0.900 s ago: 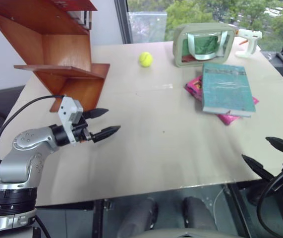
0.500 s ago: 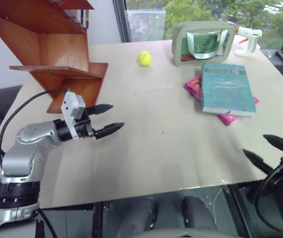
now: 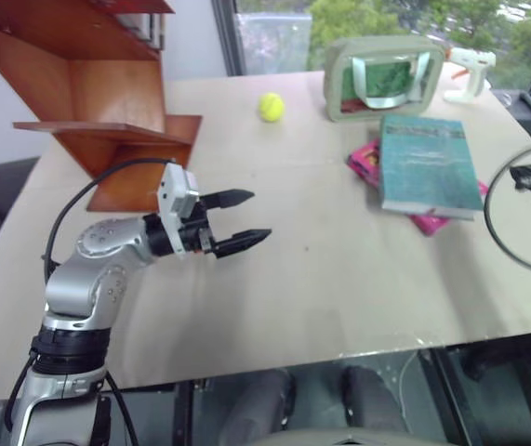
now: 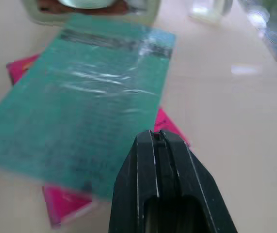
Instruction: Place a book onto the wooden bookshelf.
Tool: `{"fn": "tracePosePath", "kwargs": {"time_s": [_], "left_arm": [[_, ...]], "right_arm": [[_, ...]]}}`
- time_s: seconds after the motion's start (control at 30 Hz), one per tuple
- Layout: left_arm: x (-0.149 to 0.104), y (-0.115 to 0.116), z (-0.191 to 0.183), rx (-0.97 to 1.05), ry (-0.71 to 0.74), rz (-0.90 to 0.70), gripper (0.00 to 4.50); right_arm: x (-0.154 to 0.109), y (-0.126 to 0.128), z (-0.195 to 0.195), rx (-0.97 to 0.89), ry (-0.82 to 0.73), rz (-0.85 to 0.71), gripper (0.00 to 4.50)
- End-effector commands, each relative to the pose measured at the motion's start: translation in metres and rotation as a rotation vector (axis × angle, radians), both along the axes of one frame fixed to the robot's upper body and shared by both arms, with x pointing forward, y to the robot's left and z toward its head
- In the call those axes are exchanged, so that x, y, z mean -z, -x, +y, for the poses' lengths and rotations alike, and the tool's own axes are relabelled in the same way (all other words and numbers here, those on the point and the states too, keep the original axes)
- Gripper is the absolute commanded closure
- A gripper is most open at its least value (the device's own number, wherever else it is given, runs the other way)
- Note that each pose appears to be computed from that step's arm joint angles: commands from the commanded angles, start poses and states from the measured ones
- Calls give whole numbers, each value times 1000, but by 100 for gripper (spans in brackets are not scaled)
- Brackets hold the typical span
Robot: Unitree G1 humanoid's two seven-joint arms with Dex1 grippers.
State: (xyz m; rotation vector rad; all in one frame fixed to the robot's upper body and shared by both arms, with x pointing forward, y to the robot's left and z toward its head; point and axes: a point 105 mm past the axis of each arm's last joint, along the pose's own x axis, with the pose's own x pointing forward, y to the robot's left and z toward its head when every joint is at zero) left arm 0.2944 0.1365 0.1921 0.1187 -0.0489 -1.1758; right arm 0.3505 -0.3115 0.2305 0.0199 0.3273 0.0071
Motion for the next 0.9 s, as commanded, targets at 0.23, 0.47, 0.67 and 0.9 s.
{"fn": "tracePosePath", "kwargs": {"time_s": [0.23,0.47,0.67,0.9], "left_arm": [[-21,13,-23,65,34,-86,0],[-33,26,-21,88,50,-104,0],[-36,29,-16,55,61,-105,0],[-33,32,-10,3,63,-107,0]], "right_arm": [[19,-70,-36,290,-331,32,448],[40,-82,-23,311,-359,44,448],[53,-87,-13,283,-379,45,448],[72,-89,24,105,-370,155,448]]}}
